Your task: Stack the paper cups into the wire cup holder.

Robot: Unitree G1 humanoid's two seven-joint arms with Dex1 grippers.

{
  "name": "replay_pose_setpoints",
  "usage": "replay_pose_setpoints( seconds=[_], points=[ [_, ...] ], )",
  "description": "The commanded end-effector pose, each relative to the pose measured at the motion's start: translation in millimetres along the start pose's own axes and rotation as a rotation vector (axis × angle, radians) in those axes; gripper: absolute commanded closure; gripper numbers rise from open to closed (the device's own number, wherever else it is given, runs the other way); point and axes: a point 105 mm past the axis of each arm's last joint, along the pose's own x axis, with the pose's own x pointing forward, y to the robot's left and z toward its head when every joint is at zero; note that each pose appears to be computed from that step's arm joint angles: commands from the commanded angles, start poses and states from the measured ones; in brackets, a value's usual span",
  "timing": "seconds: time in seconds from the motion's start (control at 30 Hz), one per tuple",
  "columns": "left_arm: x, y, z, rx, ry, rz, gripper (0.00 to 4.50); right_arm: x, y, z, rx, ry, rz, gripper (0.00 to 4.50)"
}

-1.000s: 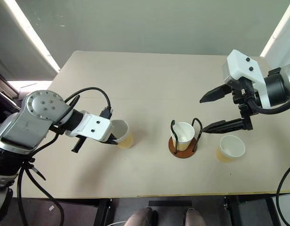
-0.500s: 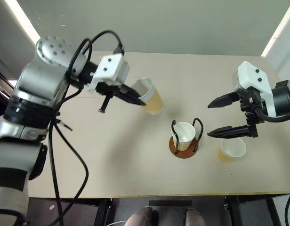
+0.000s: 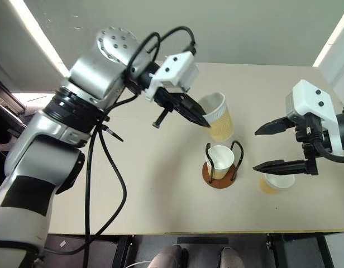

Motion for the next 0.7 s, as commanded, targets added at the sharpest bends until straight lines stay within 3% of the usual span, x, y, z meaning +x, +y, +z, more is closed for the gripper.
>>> replay_pose_setpoints(
  seconds=[0.03, 0.7],
  points=[
    [-1, -3, 16, 0.08, -0.002, -0.055, 4.46, -12, 1, 7, -0.029, 0.002, -0.059, 0.0],
    [19, -16, 9, 0.121, 0.038, -0.17, 4.46, -42, -6, 10, -0.034, 0.047, -0.199, 0.0]
  ],
)
